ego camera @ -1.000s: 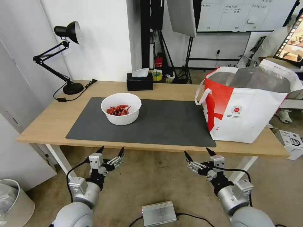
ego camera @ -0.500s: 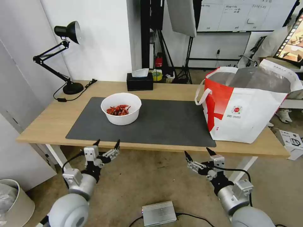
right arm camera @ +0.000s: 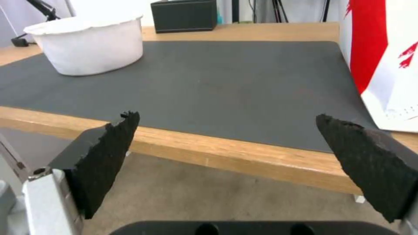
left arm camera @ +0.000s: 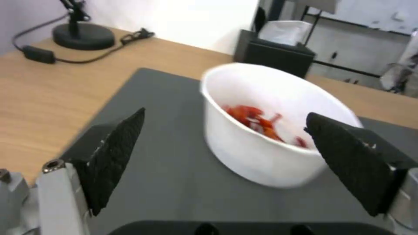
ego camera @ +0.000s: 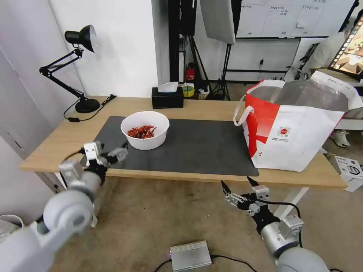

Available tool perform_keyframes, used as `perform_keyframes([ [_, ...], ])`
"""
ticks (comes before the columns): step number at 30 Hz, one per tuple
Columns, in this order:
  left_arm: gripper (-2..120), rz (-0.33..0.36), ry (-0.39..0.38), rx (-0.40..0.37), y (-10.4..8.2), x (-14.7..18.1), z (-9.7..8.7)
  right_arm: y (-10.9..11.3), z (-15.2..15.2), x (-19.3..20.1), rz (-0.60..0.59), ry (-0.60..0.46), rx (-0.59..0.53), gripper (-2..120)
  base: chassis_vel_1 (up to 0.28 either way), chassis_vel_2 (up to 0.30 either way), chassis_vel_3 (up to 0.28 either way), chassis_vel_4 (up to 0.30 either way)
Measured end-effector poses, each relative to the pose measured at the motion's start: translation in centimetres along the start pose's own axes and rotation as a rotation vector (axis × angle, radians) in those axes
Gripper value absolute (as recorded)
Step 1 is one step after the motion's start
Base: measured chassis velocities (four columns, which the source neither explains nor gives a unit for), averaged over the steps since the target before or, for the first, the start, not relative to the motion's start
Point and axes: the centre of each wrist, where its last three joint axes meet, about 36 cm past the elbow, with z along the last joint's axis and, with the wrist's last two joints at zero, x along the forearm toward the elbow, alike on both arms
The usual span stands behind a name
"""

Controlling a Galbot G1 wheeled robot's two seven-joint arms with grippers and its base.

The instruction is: Pick up the trash from the table and place it into the takeout bag.

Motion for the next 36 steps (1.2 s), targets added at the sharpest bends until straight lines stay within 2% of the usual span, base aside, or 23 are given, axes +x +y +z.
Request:
perform_keyframes([
  [7,100,-0.013,0.034,0.002,1.7,-2.3,-2.3,0.0,0.0,0.0,0.0,0.0,0.0,100,0.0,0.0,0.0,0.0],
  [13,100,0.077,0.09,0.06,2.2,-5.3,-4.3,0.0,0.0,0.0,-0.001,0.0,0.0,100,0.0,0.0,0.0,0.0],
  [18,100,0.092,0.107,0.085,2.6,-7.5,-5.1,0.0,0.0,0.0,-0.001,0.0,0.0,100,0.0,0.0,0.0,0.0],
  [26,100,0.072,0.169,0.078,3.2,-11.3,-4.4,0.0,0.0,0.0,-0.001,0.0,0.0,100,0.0,0.0,0.0,0.0],
  [36,100,0.066,0.216,0.063,2.6,-13.1,-3.3,0.0,0.0,0.0,-0.001,0.0,0.0,100,0.0,0.0,0.0,0.0],
])
